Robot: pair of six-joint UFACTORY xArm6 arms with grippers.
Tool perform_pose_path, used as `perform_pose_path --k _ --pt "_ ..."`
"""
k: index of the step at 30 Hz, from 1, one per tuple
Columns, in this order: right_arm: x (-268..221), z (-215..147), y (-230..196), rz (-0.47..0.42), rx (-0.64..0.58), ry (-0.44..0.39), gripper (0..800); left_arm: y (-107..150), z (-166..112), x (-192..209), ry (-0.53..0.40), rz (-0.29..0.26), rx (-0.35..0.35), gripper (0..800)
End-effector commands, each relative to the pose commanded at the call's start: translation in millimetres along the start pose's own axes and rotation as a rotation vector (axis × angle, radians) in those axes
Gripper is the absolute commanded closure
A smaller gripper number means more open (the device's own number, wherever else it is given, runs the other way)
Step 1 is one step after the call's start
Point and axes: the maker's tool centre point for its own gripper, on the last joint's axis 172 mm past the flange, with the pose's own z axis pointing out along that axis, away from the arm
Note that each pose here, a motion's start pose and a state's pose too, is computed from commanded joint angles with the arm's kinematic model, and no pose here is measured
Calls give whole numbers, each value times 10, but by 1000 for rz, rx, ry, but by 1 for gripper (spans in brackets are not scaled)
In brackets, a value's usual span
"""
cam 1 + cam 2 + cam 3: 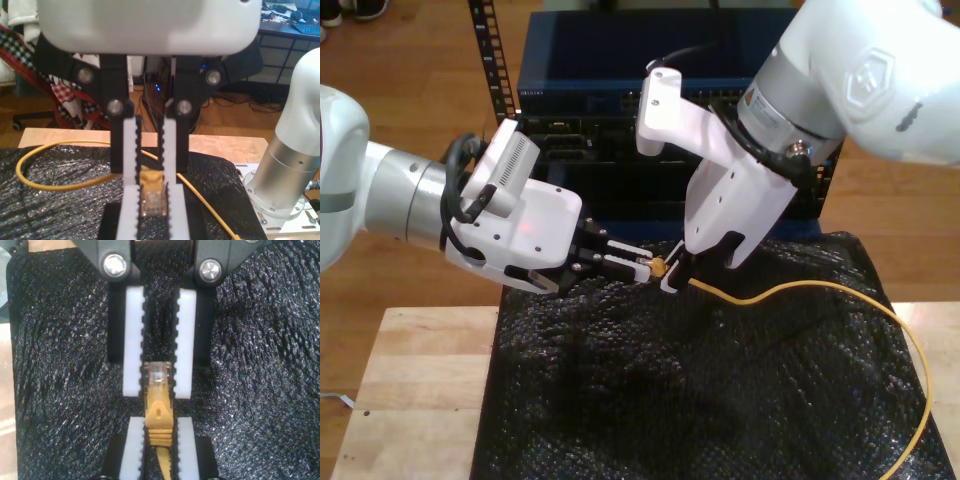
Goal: Grab the cable and plug it in
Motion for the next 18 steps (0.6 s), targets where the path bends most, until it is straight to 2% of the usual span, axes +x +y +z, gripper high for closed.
perform_pose_path --k 4,6,7,9,12,15,18 --pt "0 0 0 0 0 0 792 11 14 -1 1 1 -5 787" --pt "2 -1 4 -2 -1 1 741 31 47 4 -2 4 -16 795" --pt "2 -1 4 -9 -1 1 647 45 68 11 -2 5 -23 795" --pt "10 -7 4 -54 -2 3 307 72 92 29 0 8 -35 799" --pt "25 -44 25 -94 -15 8 244 129 112 52 11 3 -65 799" --pt "52 -73 33 -114 -19 12 62 148 117 54 19 -11 -77 799" --pt "115 -164 60 -152 -38 21 20 126 113 23 24 -69 -84 799"
